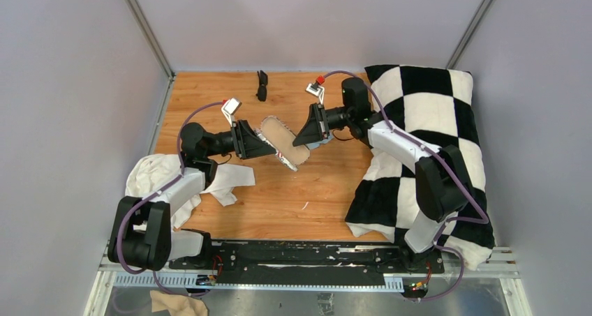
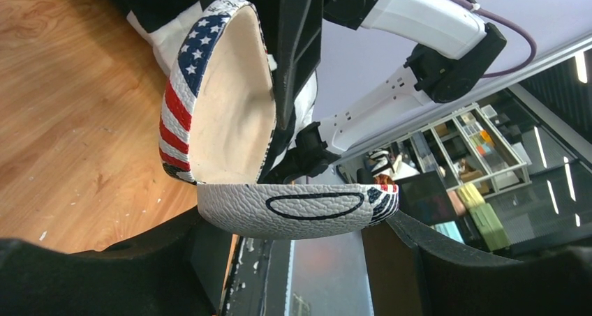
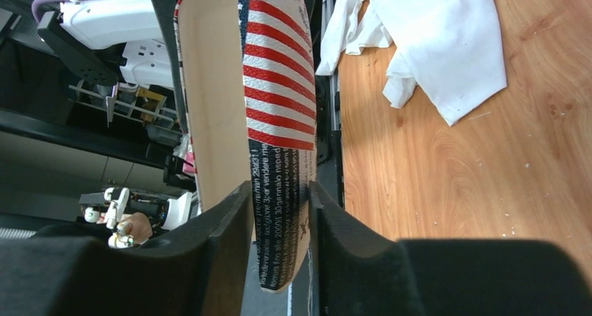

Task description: Organize the sunglasses

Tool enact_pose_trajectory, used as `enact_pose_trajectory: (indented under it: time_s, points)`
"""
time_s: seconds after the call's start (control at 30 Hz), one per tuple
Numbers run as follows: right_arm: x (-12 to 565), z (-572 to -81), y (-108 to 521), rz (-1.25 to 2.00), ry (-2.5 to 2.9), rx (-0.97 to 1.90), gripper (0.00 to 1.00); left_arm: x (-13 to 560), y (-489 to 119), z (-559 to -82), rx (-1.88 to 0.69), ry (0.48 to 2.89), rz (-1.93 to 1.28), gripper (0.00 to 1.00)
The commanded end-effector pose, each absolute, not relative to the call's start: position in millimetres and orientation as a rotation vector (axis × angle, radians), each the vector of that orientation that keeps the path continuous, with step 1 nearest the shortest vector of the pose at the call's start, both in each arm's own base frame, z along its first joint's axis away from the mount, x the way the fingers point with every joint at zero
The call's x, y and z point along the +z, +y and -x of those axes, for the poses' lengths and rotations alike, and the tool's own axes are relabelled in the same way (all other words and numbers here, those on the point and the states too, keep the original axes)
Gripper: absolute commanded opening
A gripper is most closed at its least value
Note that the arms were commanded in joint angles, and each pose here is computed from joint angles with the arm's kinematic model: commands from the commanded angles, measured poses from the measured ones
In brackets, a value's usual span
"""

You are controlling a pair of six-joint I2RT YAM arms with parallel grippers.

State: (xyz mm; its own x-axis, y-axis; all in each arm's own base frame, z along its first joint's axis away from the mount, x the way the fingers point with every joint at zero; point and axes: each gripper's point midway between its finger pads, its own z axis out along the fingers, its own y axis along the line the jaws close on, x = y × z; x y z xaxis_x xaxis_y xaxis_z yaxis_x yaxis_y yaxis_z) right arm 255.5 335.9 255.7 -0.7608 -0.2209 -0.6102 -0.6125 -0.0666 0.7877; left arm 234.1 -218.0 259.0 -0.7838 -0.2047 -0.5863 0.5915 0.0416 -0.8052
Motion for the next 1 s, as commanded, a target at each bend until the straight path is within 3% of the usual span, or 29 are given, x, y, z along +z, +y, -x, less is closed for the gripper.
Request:
enact_pose_trajectory:
  time_s: [0.0, 0.13, 0.17, 0.2, 0.3, 0.37, 0.43, 0.57, 0.97]
  points:
    - [267.6, -245.0, 341.4, 0.974, 1.871, 1.948, 0.33, 265.8, -218.7, -234.5, -1.776, 1.72, -0.423, 0.0]
    - [265.2, -245.8, 342.0, 0.96, 1.886, 1.951, 0.12, 266.3, -218.8, -235.9, -1.775, 1.724, -0.415, 0.0]
    - [265.9, -245.9, 342.0, 0.956, 1.888, 1.949, 0.06, 266.3, -218.8, -236.8, -1.772, 1.727, -0.411, 0.07]
    - [265.5, -246.8, 342.2, 0.945, 1.895, 1.942, 0.01, 267.2, -218.9, -238.1, -1.767, 1.729, -0.407, 0.23]
    - [259.6, -252.5, 342.6, 0.891, 1.942, 1.886, 0.0, 268.1, -218.8, -242.1, -1.747, 1.743, -0.398, 0.61]
    - [253.7, -258.1, 342.4, 0.847, 1.983, 1.832, 0.0, 267.9, -218.2, -244.2, -1.724, 1.754, -0.396, 0.78]
    - [250.2, -262.1, 341.5, 0.806, 2.011, 1.788, 0.0, 266.9, -217.5, -245.8, -1.707, 1.771, -0.384, 0.88]
    - [244.8, -270.1, 339.2, 0.721, 2.055, 1.704, 0.0, 261.3, -213.2, -250.8, -1.672, 1.808, -0.335, 0.99]
    - [174.8, -320.6, 299.0, 0.217, 2.378, 1.1, 0.0, 263.8, -160.1, -279.5, -1.497, 1.83, -0.058, 1.0]
